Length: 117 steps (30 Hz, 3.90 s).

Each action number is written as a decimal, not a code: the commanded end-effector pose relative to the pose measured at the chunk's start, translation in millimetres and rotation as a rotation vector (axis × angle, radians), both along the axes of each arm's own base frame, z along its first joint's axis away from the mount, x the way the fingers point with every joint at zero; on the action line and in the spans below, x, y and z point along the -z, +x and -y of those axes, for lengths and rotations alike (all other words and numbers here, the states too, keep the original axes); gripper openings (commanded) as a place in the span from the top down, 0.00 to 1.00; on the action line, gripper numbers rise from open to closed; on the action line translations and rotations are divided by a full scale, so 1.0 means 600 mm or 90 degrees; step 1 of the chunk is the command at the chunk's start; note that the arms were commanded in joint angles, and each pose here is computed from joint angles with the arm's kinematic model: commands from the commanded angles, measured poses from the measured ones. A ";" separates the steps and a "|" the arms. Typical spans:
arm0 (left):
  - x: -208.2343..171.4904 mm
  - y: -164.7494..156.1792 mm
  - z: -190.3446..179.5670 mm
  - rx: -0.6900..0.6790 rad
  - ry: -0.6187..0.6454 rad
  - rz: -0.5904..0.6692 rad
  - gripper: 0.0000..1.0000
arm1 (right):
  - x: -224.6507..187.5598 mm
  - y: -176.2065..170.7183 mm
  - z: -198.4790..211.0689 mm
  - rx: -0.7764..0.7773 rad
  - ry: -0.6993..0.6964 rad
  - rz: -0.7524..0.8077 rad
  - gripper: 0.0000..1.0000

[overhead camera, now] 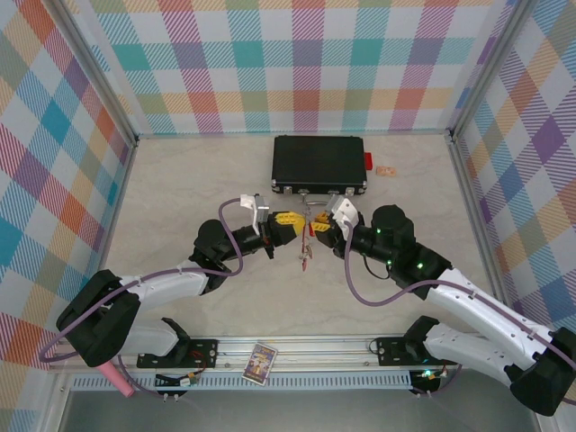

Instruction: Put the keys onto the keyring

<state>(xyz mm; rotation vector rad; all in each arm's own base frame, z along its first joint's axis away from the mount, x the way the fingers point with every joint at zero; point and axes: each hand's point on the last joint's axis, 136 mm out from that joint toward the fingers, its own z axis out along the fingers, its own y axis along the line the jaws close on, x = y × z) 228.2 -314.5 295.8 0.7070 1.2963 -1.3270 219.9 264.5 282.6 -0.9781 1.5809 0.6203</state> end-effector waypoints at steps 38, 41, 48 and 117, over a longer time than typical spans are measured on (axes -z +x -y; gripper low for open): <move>-0.065 -0.008 -0.011 0.007 -0.094 0.030 1.00 | -0.020 -0.025 0.001 -0.009 0.187 -0.092 0.61; -0.068 -0.006 -0.012 0.002 -0.098 0.031 1.00 | -0.038 -0.023 0.007 -0.026 0.233 -0.118 0.62; -0.078 0.002 -0.014 -0.015 -0.112 0.026 1.00 | -0.083 -0.015 0.021 -0.082 0.357 -0.167 0.62; -0.076 -0.005 -0.003 0.024 -0.103 0.015 0.78 | -0.067 -0.011 -0.010 -0.138 0.264 -0.157 1.00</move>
